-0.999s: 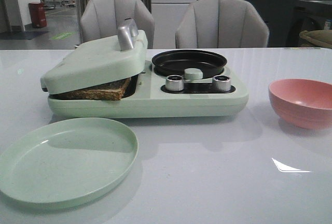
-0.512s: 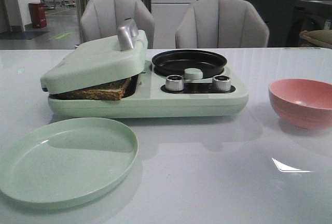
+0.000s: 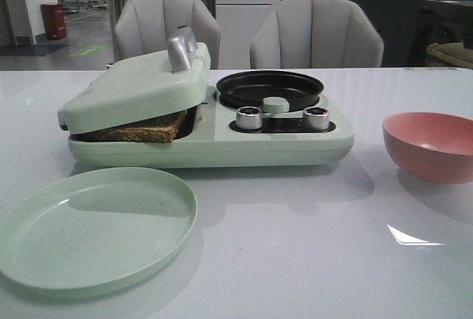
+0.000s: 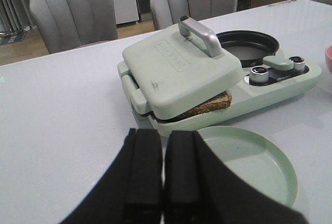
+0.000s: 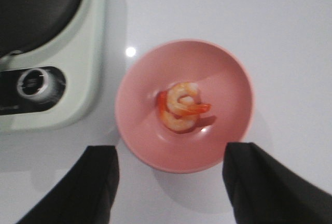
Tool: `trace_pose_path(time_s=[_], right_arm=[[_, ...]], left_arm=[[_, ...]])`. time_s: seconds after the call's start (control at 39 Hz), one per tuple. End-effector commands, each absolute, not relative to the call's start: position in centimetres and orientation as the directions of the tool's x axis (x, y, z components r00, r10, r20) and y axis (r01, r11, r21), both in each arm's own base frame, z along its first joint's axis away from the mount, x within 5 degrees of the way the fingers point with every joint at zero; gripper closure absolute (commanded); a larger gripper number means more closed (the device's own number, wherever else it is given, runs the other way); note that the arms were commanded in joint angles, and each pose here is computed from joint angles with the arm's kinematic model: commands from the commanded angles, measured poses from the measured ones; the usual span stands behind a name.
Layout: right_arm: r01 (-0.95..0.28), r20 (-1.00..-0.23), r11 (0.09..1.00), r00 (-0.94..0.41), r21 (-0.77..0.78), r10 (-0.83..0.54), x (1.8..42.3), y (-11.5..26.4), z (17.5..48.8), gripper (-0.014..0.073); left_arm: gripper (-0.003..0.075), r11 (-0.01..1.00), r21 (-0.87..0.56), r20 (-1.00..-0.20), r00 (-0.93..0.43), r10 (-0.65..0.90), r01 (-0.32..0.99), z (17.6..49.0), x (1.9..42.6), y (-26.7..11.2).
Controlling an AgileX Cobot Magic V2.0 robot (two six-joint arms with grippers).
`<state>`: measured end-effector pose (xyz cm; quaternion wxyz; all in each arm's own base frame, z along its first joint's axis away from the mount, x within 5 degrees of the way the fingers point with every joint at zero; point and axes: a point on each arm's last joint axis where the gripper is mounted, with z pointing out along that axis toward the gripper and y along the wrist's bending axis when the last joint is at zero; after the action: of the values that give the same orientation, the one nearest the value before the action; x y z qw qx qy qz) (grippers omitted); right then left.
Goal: Make breakfast with bread and shrimp
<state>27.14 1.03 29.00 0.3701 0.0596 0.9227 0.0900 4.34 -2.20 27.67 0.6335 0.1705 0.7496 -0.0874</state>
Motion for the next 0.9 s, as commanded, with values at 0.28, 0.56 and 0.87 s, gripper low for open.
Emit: trace_pose_path(time_s=[0.28, 0.56, 0.87], right_arm=[[0.085, -0.659, 0.985, -0.735, 0.148, 0.162, 33.3, -2.3, 26.6, 0.0064], [0.09, -0.607, 0.986, -0.779, 0.141, 0.158, 37.2, -2.7, 23.6, 0.0064], [0.097, -0.546, 0.985, -0.823, 0.14, 0.158, 39.2, -2.9, 20.5, 0.0142]], left_arm=[[0.0606, 0.934, 0.066, -0.994, -0.059, 0.093, 0.351, 29.1, 4.4, -2.1], [0.0606, 0.934, 0.066, -0.994, -0.059, 0.093, 0.351, 29.1, 4.4, -2.1], [0.0606, 0.934, 0.066, -0.994, -0.059, 0.093, 0.351, 29.1, 4.4, -2.1]])
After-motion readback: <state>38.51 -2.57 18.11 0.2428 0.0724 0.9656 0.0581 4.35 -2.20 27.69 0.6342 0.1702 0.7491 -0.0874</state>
